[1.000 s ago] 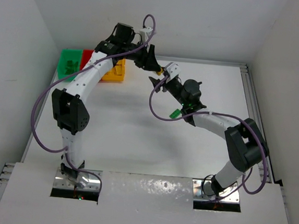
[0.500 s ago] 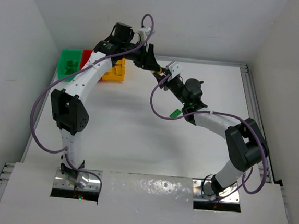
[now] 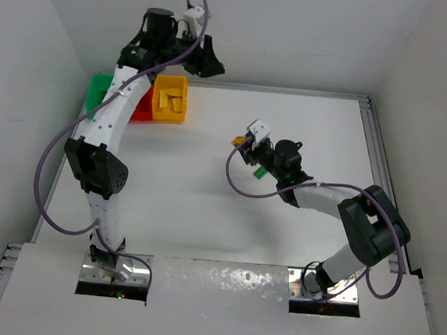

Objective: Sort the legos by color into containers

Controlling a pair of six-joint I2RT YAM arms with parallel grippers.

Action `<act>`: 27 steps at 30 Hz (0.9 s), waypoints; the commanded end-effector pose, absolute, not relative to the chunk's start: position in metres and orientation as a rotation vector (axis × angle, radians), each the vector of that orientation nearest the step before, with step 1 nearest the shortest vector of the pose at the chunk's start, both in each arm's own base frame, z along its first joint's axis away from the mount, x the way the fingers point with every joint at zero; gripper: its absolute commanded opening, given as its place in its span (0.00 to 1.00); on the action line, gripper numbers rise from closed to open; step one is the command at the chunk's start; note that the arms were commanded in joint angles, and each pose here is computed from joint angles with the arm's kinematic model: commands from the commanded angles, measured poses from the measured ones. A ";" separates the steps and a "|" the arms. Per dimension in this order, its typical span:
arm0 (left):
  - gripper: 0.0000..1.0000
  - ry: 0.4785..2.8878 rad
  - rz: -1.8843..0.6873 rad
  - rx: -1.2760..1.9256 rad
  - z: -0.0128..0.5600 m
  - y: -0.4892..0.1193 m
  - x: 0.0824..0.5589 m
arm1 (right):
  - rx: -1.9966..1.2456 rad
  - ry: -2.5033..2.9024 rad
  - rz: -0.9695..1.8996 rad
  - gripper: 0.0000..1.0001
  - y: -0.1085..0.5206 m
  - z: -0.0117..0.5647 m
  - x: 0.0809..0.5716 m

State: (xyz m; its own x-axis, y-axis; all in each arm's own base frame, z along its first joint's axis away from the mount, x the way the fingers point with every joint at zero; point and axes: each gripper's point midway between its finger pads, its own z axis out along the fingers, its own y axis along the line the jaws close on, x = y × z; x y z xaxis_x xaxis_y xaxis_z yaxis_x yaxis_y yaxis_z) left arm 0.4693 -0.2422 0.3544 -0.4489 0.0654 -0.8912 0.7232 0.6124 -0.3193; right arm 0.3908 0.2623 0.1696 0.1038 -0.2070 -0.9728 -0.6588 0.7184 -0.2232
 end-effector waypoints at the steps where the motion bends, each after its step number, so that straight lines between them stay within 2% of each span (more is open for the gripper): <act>1: 0.00 1.847 -0.757 0.569 0.374 -0.206 0.489 | -0.708 1.525 0.395 0.00 0.254 0.155 0.382; 2: 0.00 1.855 -0.734 0.578 0.369 -0.202 0.490 | -0.688 1.517 0.406 0.00 0.254 0.157 0.382; 5: 0.00 1.888 -0.410 0.523 0.358 -0.156 0.522 | -0.664 1.497 0.426 0.00 0.258 0.170 0.385; 6: 0.00 1.925 -0.165 0.413 0.343 -0.106 0.548 | -0.636 1.499 0.457 0.00 0.261 0.176 0.385; 7: 0.00 1.941 -0.069 0.346 0.336 -0.078 0.558 | -0.632 1.490 0.459 0.00 0.261 0.181 0.385; 8: 0.00 1.961 0.055 0.230 0.330 -0.023 0.568 | -0.635 1.483 0.464 0.00 0.262 0.184 0.384; 12: 0.00 2.047 0.212 -0.042 0.279 0.104 0.584 | -0.635 1.480 0.470 0.00 0.261 0.191 0.380; 18: 0.02 2.176 0.328 -0.185 0.196 0.175 0.582 | -0.629 1.504 0.490 0.00 0.263 0.189 0.380; 23: 0.04 2.185 0.424 -0.231 0.166 0.202 0.589 | -0.645 1.528 0.509 0.00 0.271 0.192 0.381; 27: 0.07 2.173 0.398 -0.223 0.154 0.209 0.596 | -0.666 1.546 0.489 0.00 0.274 0.197 0.387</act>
State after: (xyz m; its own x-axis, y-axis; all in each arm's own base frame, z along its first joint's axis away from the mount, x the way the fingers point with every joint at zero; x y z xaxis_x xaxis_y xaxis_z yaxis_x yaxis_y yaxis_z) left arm 0.5740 0.2044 0.1111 -0.6993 -0.0632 -0.7120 -0.2812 0.9401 0.1929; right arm 0.3809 0.2643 0.1684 -0.0563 -0.1435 -0.9880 -0.6616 0.7465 -0.0707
